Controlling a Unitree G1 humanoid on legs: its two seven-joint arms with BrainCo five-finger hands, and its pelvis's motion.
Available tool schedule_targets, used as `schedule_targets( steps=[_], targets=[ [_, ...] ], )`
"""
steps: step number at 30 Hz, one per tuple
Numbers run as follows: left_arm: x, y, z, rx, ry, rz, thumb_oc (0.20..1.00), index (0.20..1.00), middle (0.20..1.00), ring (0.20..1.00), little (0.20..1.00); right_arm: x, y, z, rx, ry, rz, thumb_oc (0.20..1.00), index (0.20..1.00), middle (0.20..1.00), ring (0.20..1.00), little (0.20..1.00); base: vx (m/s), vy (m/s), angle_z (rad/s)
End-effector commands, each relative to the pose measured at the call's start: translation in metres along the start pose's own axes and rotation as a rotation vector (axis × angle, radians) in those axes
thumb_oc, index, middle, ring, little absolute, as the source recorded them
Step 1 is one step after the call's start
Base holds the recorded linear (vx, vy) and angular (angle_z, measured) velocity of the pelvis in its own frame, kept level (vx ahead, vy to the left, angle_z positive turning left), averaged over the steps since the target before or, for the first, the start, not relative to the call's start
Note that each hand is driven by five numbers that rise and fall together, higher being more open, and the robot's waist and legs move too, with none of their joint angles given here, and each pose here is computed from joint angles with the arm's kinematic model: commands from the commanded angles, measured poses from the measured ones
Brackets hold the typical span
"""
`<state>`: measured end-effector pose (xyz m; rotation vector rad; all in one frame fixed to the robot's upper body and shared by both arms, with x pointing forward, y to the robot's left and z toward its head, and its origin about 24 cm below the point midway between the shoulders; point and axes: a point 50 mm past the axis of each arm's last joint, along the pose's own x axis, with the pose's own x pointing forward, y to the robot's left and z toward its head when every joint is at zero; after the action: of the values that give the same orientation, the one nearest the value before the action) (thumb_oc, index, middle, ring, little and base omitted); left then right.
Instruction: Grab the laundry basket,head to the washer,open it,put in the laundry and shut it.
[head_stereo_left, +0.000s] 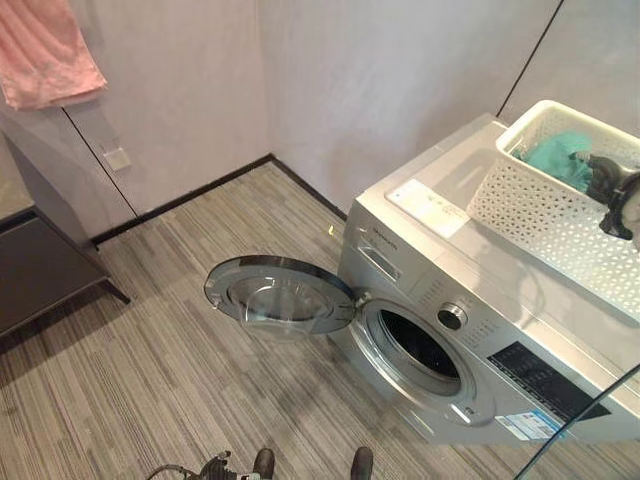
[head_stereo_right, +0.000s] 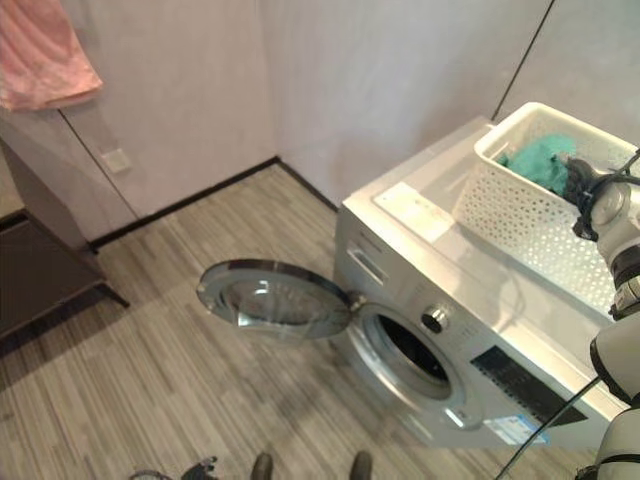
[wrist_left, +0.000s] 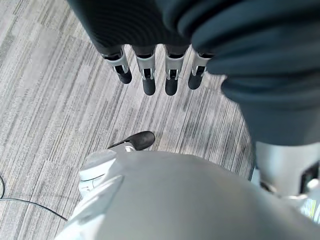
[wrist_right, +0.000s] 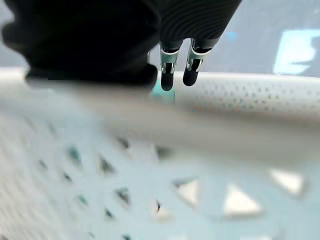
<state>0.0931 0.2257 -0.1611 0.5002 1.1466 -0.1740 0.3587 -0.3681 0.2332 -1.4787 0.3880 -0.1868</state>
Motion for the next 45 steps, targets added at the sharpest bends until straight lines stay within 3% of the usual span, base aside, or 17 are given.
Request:
schedule_targets(
  steps=[1,13,24,33,45],
  targets=[
    [0.004,0.012,0.017,0.060,-0.039,0.008,1.000,1.000,1.000,1.000,1.000,-0.004,-0.015,0.004,-0.076,-0.014,0.064,1.000,1.000,1.000,1.000,1.000,0.00,0.000,0.00],
    [0.005,0.005,0.030,0.090,-0.094,-0.025,1.000,1.000,1.000,1.000,1.000,-0.042,-0.004,0.055,-0.174,-0.424,0.294,1.000,1.000,1.000,1.000,1.000,0.00,0.028,-0.06],
    [0.000,0.005,-0.001,0.082,0.000,-0.036,1.000,1.000,1.000,1.000,1.000,-0.037,0.004,0.030,-0.131,-0.337,0.292,1.000,1.000,1.000,1.000,1.000,-0.02,0.029,-0.15],
    [0.000,0.001,-0.001,0.076,0.006,-0.023,1.000,1.000,1.000,1.000,1.000,-0.021,-0.023,0.004,0.082,-0.194,-0.036,1.000,1.000,1.000,1.000,1.000,0.00,0.007,-0.03],
    [0.002,0.001,0.006,0.064,-0.014,-0.023,1.000,1.000,1.000,1.000,1.000,-0.009,-0.020,0.022,0.059,-0.174,-0.012,1.000,1.000,1.000,1.000,1.000,0.00,-0.008,0.08]
  ],
)
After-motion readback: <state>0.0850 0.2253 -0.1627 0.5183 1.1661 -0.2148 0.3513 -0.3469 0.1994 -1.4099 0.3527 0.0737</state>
